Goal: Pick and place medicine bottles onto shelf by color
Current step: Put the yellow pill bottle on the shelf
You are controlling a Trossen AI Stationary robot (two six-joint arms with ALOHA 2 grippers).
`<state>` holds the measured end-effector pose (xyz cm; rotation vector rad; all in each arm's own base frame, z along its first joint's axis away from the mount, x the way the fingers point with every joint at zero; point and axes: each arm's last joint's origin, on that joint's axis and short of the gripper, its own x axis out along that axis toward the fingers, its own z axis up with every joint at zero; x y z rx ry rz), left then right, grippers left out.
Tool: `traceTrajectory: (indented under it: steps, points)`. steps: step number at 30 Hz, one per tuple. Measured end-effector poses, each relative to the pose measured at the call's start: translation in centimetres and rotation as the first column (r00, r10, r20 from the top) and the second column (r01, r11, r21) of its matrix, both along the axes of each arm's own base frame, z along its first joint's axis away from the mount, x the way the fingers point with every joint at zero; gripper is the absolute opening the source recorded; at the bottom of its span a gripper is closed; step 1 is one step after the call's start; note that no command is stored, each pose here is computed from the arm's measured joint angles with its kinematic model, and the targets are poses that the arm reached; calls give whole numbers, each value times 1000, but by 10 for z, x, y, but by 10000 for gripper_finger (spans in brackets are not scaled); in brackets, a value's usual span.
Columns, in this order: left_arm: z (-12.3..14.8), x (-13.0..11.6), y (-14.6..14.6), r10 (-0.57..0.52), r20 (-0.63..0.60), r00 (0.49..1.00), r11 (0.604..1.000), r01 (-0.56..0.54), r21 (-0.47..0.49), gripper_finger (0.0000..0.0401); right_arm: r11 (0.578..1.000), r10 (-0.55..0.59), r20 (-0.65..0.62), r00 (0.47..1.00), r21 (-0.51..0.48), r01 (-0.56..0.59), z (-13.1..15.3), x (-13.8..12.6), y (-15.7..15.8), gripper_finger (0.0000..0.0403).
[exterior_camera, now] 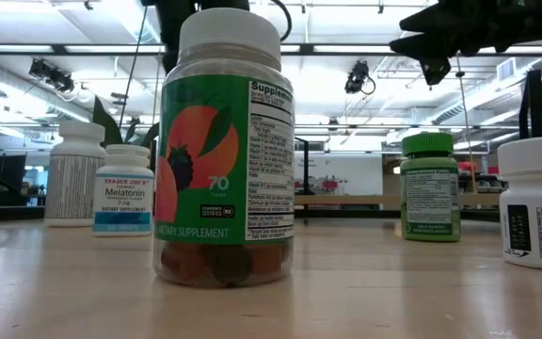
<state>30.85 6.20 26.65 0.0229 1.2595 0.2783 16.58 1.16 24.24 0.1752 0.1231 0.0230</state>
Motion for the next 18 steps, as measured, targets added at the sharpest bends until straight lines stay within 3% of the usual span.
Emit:
traceTrajectory:
  steps: [5,12,18]
  points:
    - [2,0,0,-2,3,1000,1000,2,-9,281,1000,9,0,1000,-2,-9,0,0,1,174]
    - [26,7,6,7,96,995,1000,-5,-17,284,1000,8,-1,1000,-2,-8,0,0,1,174]
    - [25,4,21,60,106,993,992,-48,-118,314,1000,8,-1,1000,-2,-8,0,0,1,174]
